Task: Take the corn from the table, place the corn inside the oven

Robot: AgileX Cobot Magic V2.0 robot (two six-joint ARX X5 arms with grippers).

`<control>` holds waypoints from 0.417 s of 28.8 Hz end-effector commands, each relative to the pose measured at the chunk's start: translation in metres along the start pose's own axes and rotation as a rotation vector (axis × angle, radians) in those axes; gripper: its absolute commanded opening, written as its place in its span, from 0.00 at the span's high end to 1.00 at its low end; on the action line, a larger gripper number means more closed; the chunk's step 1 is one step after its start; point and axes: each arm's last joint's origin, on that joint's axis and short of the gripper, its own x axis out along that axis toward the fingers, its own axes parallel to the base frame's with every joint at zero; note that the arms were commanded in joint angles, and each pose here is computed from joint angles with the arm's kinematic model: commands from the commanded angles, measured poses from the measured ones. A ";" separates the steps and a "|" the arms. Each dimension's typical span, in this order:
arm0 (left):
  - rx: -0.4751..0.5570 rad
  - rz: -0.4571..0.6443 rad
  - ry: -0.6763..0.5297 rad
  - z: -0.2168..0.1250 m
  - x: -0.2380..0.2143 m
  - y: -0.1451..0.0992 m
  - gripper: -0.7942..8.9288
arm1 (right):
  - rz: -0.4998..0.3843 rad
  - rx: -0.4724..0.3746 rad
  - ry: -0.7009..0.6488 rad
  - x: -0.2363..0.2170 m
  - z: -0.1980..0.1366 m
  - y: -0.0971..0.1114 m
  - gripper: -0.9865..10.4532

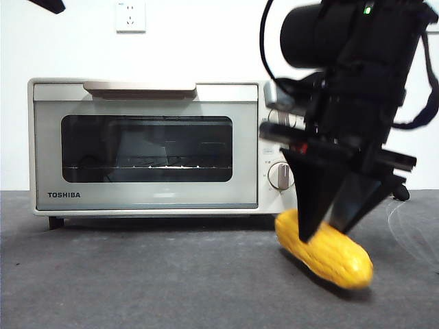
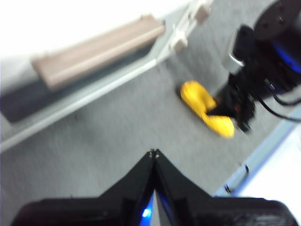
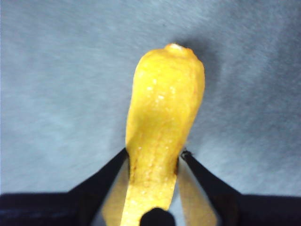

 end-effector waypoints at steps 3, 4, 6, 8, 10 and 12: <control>0.023 -0.002 -0.108 0.012 0.001 0.000 0.92 | 0.085 -0.054 -0.124 -0.047 -0.002 0.024 0.92; 0.030 -0.002 -0.132 0.015 0.001 0.001 0.92 | 0.101 -0.068 -0.160 -0.060 -0.004 0.029 0.92; 0.044 -0.001 -0.168 0.021 0.005 0.003 0.92 | 0.138 -0.090 -0.237 -0.087 -0.008 0.040 0.92; 0.044 -0.001 -0.186 0.027 0.012 0.007 0.92 | 0.185 -0.115 -0.337 -0.118 -0.014 0.049 0.92; 0.041 -0.001 -0.180 0.030 0.019 0.010 0.92 | 0.214 -0.127 -0.397 -0.137 -0.018 0.053 0.92; 0.033 -0.001 -0.162 0.031 0.027 0.014 0.92 | 0.242 -0.144 -0.456 -0.155 -0.022 0.057 0.92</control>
